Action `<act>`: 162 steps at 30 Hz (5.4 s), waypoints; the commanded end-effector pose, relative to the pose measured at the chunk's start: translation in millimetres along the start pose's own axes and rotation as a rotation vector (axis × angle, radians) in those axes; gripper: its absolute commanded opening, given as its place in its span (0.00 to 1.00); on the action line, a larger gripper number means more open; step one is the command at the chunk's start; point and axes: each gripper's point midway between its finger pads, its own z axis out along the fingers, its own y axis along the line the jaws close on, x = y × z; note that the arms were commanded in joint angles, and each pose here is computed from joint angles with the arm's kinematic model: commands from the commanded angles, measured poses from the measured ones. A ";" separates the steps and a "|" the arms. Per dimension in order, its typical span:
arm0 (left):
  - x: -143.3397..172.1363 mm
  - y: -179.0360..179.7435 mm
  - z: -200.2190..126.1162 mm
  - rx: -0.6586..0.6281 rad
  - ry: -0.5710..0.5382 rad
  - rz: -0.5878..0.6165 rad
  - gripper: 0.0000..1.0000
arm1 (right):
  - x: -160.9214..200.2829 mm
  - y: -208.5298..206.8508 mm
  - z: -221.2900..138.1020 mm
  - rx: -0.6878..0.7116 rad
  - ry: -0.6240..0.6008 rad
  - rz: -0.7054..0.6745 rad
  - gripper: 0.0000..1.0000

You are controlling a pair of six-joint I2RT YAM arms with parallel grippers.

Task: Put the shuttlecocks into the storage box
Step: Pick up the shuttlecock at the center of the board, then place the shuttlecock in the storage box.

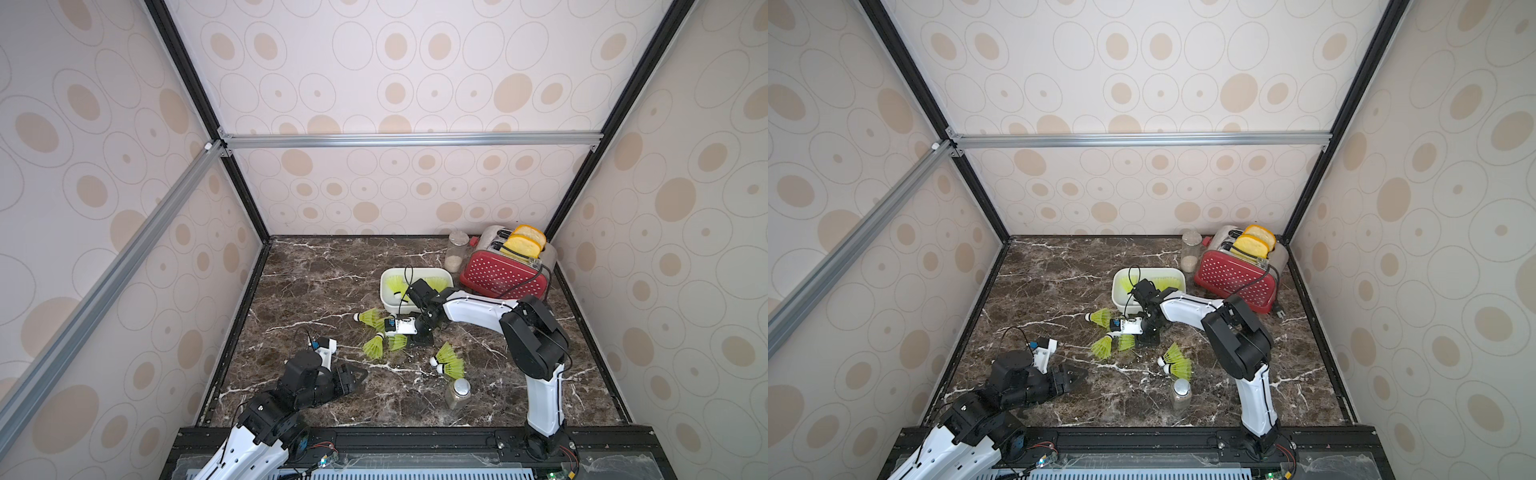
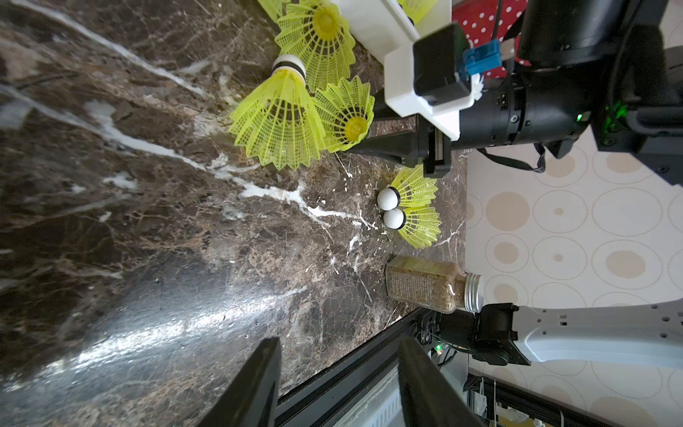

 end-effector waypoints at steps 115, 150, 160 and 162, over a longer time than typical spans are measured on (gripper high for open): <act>-156.2 -150.7 67.3 -0.074 -0.134 0.346 0.50 | 94.3 -137.4 -104.4 0.688 0.094 1.513 0.42; -144.5 -142.8 63.9 -0.069 -0.118 0.336 0.50 | 70.8 -141.2 -175.9 0.816 -0.001 1.423 0.48; -139.5 -138.9 60.1 -0.078 -0.107 0.334 0.50 | 43.0 -128.6 -195.5 0.817 -0.030 1.283 0.47; -137.7 -139.6 57.0 -0.075 -0.102 0.339 0.50 | 34.9 -120.5 -197.5 0.798 -0.050 1.248 0.47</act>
